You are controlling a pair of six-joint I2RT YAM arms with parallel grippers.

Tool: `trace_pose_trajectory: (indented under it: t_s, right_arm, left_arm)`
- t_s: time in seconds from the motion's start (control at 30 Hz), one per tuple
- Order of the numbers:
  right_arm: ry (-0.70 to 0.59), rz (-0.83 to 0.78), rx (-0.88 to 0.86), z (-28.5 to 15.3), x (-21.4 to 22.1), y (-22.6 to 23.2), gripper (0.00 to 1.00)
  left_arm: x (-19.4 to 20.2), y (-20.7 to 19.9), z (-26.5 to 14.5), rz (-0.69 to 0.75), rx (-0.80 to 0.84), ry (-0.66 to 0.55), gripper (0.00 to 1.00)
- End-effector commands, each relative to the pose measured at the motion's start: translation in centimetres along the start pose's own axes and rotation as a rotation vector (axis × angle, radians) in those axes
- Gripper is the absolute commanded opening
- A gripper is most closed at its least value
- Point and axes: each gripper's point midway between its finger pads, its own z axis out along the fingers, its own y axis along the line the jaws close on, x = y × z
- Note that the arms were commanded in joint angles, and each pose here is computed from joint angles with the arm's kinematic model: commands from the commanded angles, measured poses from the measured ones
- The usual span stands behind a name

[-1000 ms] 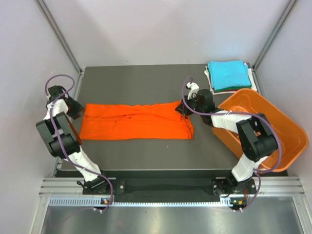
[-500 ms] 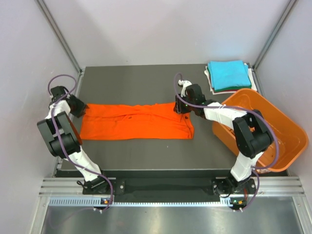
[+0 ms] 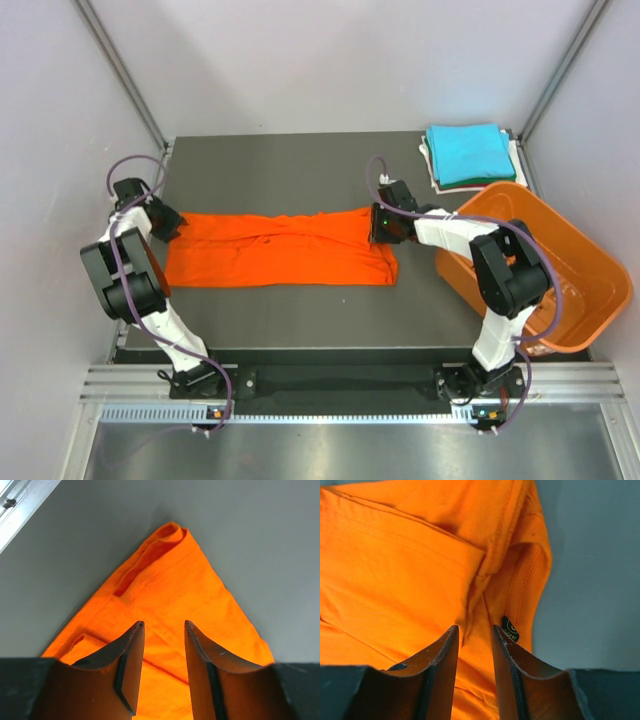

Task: Fold and stack the t-shirts
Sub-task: Fold the tshirt

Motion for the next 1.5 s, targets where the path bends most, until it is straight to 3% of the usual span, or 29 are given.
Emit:
trace_pose_trajectory:
  t_s: [0.0, 0.43, 0.6, 0.67, 1.47]
  right_arm:
    - [-0.057, 0.054, -0.002, -0.5, -2.4, 1.2, 0.33]
    - [-0.036, 0.033, 0.002, 1.1, -2.1, 2.0, 0.26]
    - [-0.054, 0.016, 0.01, 0.9, -2.5, 2.2, 0.04]
    - [-0.065, 0.014, 0.008, 0.5, -2.8, 2.3, 0.0]
    - [-0.106, -0.009, -0.082, -1.0, -4.3, 4.9, 0.0]
  left_arm:
    - [-1.2, -0.3, -0.2, -0.005, -0.006, -0.064, 0.42]
    - [-1.5, 0.3, -0.7, -0.002, -0.044, -0.096, 0.4]
    - [-1.7, -0.1, -1.1, -0.003, -0.033, -0.106, 0.38]
    - [-2.0, -0.1, -1.5, 0.001, -0.045, -0.116, 0.36]
    - [-1.9, 1.7, 0.5, -0.04, -0.116, -0.13, 0.35]
